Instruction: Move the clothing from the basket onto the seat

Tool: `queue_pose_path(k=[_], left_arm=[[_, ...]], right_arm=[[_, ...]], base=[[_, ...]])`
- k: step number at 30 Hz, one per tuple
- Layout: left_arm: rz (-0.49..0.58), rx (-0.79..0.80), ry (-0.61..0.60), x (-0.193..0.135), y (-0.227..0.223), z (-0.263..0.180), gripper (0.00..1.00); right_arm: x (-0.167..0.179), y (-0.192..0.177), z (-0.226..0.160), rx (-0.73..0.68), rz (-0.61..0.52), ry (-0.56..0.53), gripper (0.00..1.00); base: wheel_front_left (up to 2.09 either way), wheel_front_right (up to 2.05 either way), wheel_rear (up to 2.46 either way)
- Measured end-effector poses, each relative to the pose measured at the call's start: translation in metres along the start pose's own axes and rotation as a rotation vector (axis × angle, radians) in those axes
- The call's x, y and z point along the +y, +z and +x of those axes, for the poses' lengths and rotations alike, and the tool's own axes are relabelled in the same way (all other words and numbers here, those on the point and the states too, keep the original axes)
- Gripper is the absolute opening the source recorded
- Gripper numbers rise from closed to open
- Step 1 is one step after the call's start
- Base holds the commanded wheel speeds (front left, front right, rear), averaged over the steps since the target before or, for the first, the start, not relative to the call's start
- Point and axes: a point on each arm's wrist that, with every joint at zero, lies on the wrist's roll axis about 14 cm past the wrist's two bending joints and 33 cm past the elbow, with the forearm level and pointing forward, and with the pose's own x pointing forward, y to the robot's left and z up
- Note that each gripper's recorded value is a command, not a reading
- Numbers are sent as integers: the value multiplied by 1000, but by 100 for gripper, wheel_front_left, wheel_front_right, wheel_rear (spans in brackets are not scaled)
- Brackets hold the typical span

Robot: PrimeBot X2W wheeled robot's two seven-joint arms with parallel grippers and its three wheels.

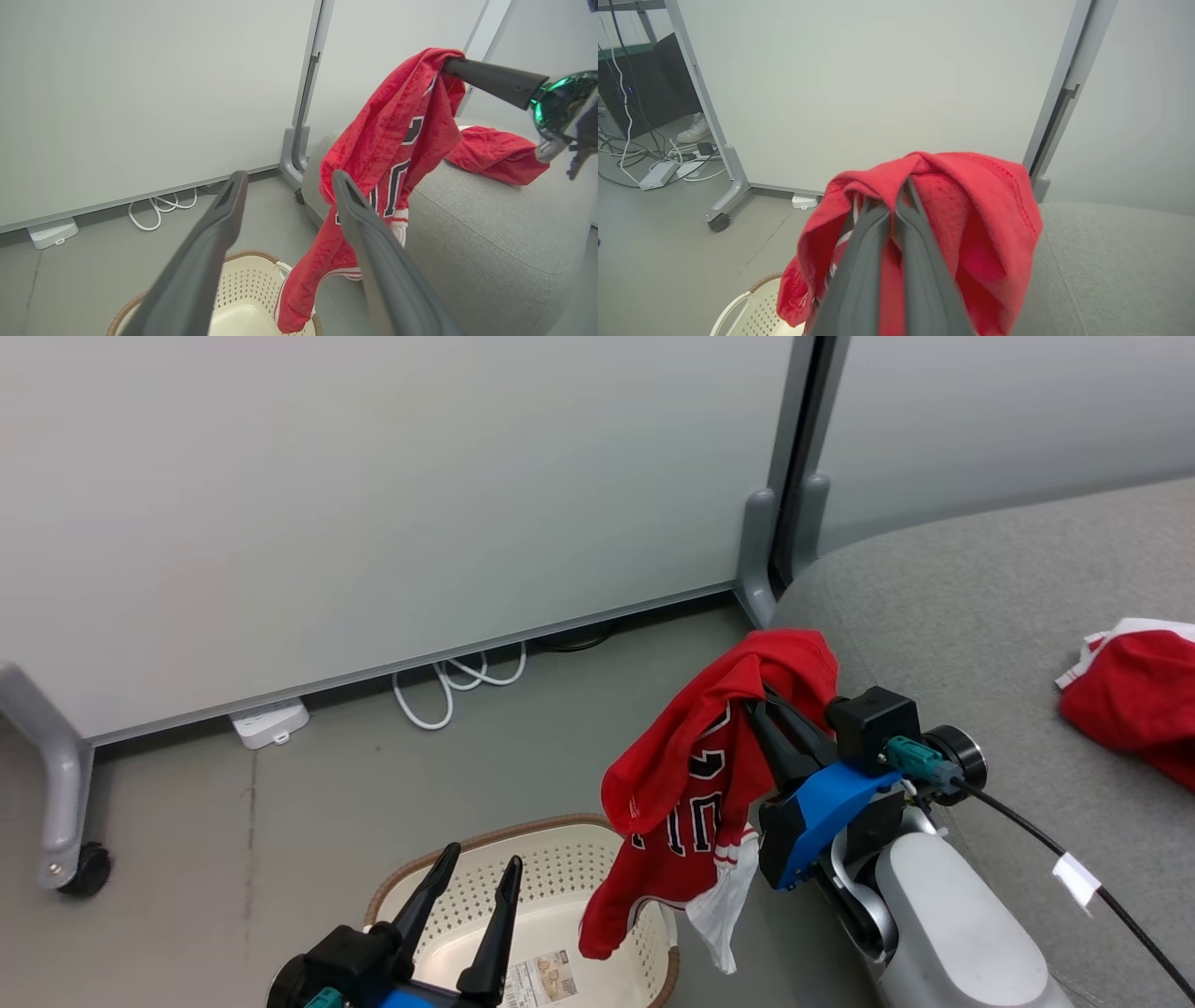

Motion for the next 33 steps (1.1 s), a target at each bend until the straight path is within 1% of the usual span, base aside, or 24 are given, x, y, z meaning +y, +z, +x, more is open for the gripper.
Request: queue_pose_path(k=[4, 10, 19, 26, 31, 33], left_arm=[[-3, 9, -62, -16, -3, 16, 100], [1, 31, -183, -49, -12, 37, 100], [17, 73, -333, -91, -27, 55, 100], [19, 97, -410, -115, -37, 59, 100], [15, 100, -417, -116, -38, 60, 100], [13, 97, -415, -115, -37, 61, 100]], right_arm=[[-22, -3, -13, 8, -2, -64, 0], [-60, -9, -42, 31, -9, -179, 0], [-102, -18, -90, 58, -5, -335, 0], [-119, -27, -116, 80, 7, -412, 0], [-120, -28, -118, 83, 14, -422, 0], [-122, -29, -118, 86, 38, -432, 0]], base=[[0, 0, 0], [0, 0, 0], [0, 0, 0], [0, 0, 0], [0, 0, 0], [0, 0, 0]])
